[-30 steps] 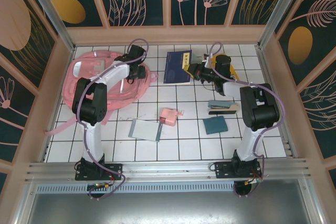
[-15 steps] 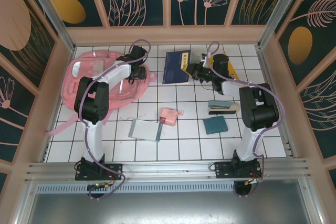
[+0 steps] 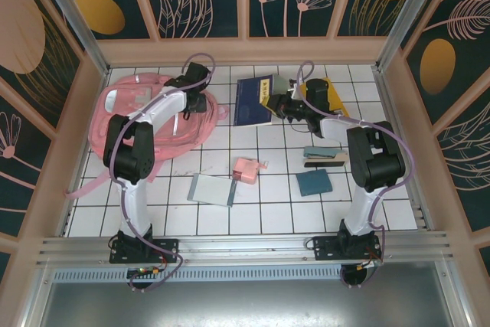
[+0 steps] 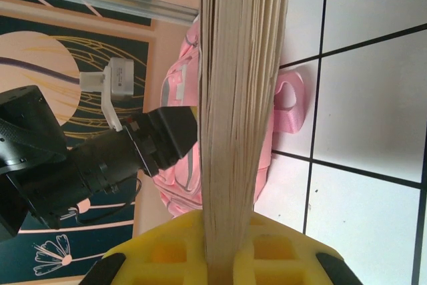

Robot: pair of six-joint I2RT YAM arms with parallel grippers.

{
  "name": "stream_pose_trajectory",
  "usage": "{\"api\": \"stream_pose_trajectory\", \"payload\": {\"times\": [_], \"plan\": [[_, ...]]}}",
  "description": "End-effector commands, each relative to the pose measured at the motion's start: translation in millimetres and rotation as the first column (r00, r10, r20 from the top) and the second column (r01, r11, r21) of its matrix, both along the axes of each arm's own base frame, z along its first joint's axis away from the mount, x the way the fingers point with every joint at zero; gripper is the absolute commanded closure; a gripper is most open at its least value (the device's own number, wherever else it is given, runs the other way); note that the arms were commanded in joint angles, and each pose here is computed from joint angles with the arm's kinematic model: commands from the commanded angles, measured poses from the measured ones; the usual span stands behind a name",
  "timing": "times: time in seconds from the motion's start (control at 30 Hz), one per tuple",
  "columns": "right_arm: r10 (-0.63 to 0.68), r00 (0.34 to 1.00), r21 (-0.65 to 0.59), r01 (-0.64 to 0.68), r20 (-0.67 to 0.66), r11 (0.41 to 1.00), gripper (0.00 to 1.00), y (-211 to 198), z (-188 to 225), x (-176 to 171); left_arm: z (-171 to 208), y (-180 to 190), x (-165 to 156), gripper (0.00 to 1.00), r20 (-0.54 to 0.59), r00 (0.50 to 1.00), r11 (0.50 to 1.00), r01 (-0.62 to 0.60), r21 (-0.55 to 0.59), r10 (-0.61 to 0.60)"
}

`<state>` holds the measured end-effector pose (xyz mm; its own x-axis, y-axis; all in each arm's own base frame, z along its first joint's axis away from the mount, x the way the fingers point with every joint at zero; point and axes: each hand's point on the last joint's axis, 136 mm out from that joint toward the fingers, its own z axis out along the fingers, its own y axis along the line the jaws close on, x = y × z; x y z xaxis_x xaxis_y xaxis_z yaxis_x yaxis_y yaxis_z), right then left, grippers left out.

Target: Pack the student bag

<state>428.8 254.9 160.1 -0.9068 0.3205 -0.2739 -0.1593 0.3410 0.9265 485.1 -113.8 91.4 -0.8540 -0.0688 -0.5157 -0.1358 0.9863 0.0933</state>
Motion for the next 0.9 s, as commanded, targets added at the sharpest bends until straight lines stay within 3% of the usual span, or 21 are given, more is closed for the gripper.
{"api": "stream_pose_trajectory", "payload": {"times": [0.0, 0.3, 0.6, 0.87], "plan": [[0.031, 0.996, 0.005, -0.031, 0.080, 1.000, 1.00, 9.0, 18.1, 3.5, -5.1, 26.6, -14.8, 0.47, -0.045, 0.998, 0.995, -0.034, 0.093, 0.038], [0.043, 0.996, 0.000, -0.043, 0.079, 0.999, 1.00, 13.9, 17.7, -0.5, -41.0, 16.6, -27.8, 0.45, -0.131, 0.991, 1.000, 0.004, 0.029, 0.000], [0.046, 0.996, -0.004, -0.046, 0.070, 0.999, 1.00, 17.1, 15.3, -3.7, -8.7, -3.1, -20.9, 0.44, -0.062, 0.997, 0.995, 0.032, -0.093, -0.038], [0.048, 0.997, -0.003, -0.048, 0.063, 0.999, 1.00, 18.3, 12.7, -5.2, -42.4, 17.8, -31.2, 0.50, -0.144, 0.989, 0.999, 0.019, 0.041, -0.013]]}}
